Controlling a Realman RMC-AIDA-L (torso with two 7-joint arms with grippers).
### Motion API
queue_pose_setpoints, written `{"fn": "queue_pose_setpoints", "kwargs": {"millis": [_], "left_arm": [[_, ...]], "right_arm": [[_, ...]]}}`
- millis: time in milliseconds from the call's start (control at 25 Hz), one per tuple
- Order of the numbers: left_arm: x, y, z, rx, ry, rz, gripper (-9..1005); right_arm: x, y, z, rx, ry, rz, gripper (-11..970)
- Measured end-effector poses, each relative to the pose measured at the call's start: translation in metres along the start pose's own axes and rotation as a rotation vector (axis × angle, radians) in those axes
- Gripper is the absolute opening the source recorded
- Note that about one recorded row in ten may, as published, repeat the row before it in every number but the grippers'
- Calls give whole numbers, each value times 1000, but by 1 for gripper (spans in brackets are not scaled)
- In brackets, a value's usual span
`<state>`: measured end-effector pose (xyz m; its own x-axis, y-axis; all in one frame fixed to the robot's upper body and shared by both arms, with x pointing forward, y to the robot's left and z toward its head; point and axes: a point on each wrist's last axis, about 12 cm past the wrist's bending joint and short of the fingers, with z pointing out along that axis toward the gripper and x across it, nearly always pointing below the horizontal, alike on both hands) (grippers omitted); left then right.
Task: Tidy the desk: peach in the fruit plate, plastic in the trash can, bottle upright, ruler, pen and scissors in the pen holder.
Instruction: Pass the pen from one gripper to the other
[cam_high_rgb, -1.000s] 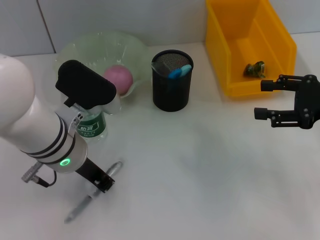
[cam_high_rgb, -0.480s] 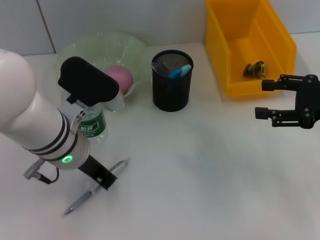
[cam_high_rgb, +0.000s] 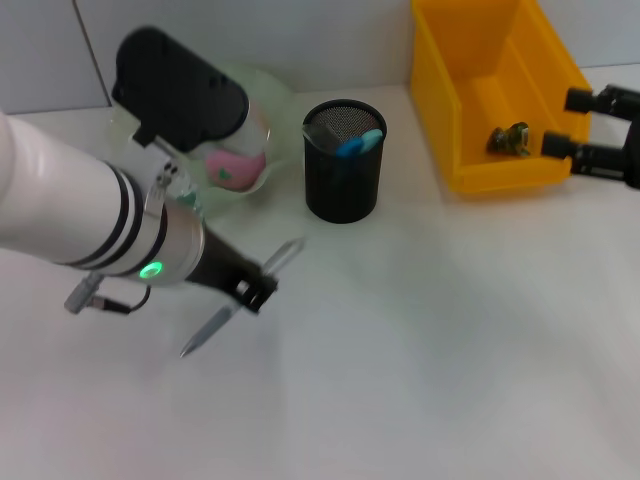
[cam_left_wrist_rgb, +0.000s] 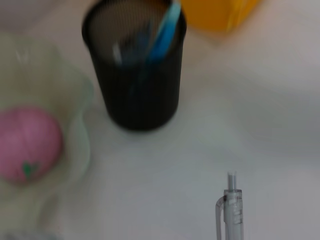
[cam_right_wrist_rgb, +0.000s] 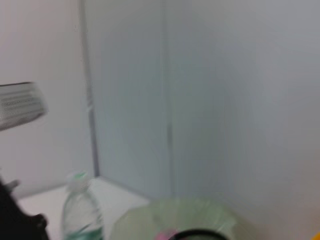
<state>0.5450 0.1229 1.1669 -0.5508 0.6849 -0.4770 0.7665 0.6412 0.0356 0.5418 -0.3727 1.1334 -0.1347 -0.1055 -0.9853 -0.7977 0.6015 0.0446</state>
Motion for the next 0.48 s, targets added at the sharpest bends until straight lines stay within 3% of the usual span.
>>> {"fn": "queue_pose_setpoints", "kwargs": {"millis": [440, 480], "left_arm": [[-20, -17, -36, -47, -278, 105, 184], [-23, -21, -41, -65, -361, 139, 184]], "right_arm": [[-2, -3, -11, 85, -113, 67, 742], [-2, -3, -11, 90, -117, 69, 741]]}}
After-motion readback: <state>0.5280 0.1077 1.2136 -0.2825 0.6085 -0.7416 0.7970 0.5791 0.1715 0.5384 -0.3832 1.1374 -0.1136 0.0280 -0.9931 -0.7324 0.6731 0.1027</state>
